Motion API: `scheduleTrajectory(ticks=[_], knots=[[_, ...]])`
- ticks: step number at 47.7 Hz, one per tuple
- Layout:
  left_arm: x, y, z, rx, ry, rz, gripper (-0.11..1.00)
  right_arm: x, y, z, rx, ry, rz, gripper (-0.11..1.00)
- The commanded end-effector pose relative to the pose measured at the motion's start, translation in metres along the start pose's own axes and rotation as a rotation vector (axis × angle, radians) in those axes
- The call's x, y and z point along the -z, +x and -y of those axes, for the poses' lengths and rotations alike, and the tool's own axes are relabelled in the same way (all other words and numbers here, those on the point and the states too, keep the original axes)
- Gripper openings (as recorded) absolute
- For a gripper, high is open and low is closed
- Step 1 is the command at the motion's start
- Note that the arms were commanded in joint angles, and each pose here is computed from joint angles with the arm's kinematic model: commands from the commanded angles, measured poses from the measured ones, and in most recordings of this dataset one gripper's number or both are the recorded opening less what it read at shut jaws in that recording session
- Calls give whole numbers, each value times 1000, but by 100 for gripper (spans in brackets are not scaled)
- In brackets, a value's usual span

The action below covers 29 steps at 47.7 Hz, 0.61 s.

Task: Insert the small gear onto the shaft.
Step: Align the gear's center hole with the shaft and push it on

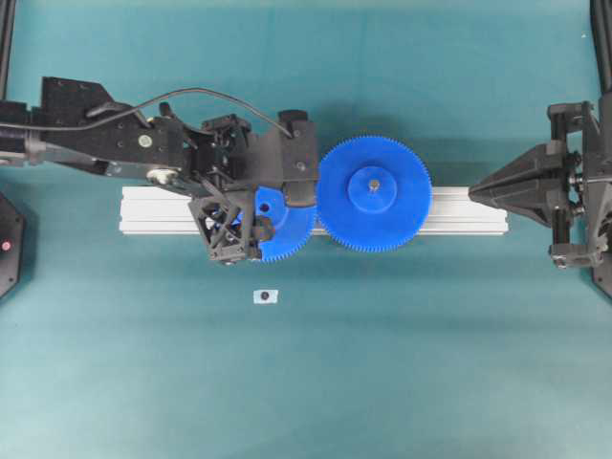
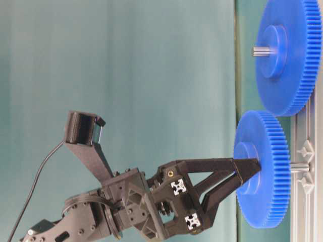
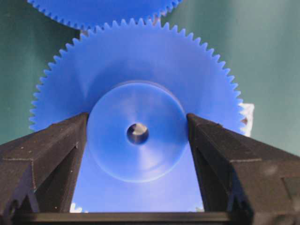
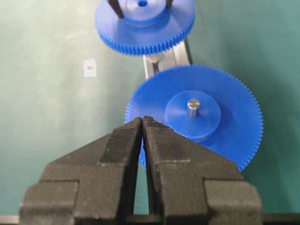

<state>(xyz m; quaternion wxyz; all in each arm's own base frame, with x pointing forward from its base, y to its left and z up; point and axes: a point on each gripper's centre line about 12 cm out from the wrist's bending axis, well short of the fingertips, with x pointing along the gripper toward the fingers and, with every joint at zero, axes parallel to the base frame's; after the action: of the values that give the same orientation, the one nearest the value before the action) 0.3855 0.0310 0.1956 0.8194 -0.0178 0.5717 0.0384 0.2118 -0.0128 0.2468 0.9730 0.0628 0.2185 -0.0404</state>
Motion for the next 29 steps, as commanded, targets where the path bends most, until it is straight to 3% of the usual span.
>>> scheduleTrajectory(ticks=[1, 29], knots=[[6, -1, -4, -3, -7, -11, 72, -4, 0, 0, 0, 13, 16, 14], [-1, 0, -14, -12, -36, 41, 72, -5, 0, 0, 0, 15, 17, 14]])
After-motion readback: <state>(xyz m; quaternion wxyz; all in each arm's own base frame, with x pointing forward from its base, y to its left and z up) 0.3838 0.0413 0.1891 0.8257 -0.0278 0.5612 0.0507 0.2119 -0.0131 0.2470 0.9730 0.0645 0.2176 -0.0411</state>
